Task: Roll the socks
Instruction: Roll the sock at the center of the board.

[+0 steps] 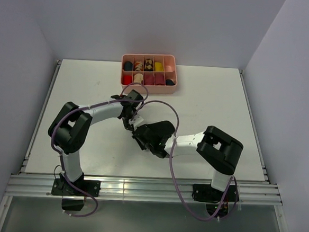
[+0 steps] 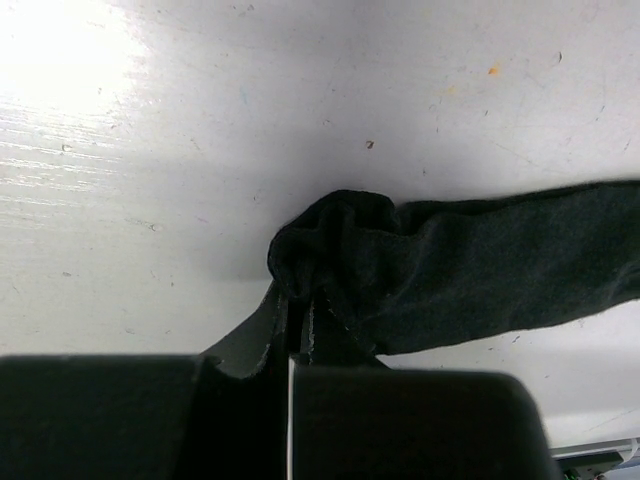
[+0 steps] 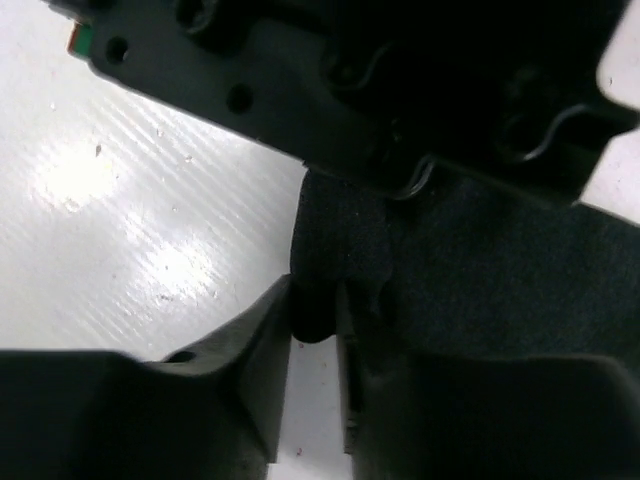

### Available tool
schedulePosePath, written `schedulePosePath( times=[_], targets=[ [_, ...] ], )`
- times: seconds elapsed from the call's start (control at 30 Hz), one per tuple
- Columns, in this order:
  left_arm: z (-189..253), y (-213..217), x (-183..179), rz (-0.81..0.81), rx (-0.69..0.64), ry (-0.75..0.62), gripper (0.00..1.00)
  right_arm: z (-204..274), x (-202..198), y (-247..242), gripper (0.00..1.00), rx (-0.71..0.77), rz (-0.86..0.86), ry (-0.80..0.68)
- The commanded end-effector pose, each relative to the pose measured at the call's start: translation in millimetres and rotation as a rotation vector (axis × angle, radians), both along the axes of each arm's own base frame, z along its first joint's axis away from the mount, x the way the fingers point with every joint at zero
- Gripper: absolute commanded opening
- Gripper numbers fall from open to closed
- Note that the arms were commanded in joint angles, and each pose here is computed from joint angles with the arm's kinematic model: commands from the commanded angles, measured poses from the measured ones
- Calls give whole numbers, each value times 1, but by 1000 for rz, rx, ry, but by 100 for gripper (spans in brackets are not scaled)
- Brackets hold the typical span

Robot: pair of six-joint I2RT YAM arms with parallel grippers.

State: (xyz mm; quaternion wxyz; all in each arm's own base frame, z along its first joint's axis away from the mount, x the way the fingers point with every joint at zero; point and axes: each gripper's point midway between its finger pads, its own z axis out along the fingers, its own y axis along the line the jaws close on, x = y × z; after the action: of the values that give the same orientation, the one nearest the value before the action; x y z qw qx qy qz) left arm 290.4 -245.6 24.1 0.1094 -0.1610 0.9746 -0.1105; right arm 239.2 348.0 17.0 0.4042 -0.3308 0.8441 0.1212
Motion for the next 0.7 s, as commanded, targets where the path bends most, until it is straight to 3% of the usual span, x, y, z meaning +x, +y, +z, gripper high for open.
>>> schedulePosePath(
  times=[0.0,0.1,0.33,0.57,0.63,0.67],
  targets=[
    [-1,-3,-8,-3,-11,33,1,-17,-4,0,19,-25,-29,37],
    [2,-1,-6,24,-15,17,0,-29,-10,-11,0,-10,-60,101],
    [21,5,1,143,-56,-55,7,-21,-14,-31,0,308,-110,350],
    [35,12,5,238,-98,-112,26,-6,-25,-34,0,608,-70,640],
    [37,11,7,256,-110,-125,37,-1,-23,-32,0,666,-77,695],
    [35,13,6,261,-110,-128,47,-1,-23,-33,0,694,-64,726]
  ],
)
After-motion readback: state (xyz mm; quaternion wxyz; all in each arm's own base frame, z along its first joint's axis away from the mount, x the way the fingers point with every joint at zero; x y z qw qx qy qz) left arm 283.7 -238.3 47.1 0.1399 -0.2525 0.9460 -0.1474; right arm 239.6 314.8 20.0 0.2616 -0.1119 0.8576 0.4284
